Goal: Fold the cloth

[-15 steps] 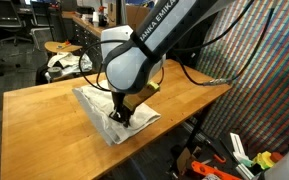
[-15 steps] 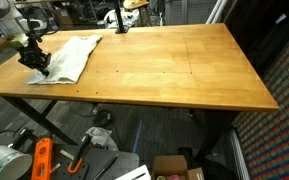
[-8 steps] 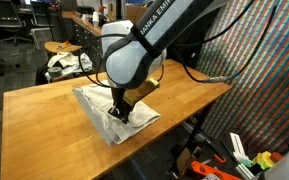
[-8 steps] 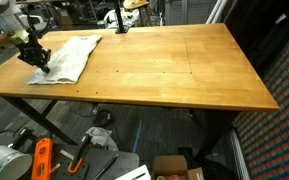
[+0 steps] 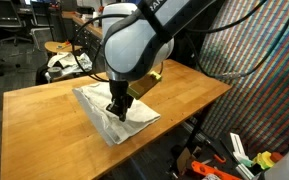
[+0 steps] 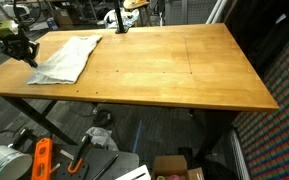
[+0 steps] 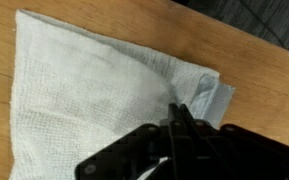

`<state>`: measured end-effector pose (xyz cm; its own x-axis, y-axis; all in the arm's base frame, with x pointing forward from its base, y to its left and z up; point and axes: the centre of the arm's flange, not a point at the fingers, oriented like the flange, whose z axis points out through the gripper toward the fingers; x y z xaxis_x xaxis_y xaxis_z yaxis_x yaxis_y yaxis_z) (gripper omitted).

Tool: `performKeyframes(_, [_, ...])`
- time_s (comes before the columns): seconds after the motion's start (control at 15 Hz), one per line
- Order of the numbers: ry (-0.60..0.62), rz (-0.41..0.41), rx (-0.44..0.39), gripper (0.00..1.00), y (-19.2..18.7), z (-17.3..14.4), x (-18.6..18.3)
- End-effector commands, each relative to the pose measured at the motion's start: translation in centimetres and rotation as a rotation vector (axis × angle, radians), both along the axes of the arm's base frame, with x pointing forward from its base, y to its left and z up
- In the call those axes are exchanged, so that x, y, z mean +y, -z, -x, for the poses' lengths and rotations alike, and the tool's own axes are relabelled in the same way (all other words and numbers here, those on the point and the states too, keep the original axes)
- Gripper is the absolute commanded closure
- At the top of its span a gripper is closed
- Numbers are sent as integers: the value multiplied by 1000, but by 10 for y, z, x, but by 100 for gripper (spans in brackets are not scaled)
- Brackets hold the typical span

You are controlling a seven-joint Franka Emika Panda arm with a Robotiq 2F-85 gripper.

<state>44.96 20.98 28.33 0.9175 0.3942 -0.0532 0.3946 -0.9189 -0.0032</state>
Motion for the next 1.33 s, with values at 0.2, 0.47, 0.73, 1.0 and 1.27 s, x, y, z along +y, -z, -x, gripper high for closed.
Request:
performKeyframes(0.2, [-53, -15, -6, 97, -3, 21, 19])
performKeyframes(0.47, [-59, -39, -25, 72, 6, 27, 30])
performKeyframes(0.73, [-49, -77, -67, 55, 4, 24, 28])
performKeyframes(1.0, [-10, -116, -132, 23, -12, 13, 19])
performKeyframes(1.27, [35, -128, -305, 0, -35, -26, 15])
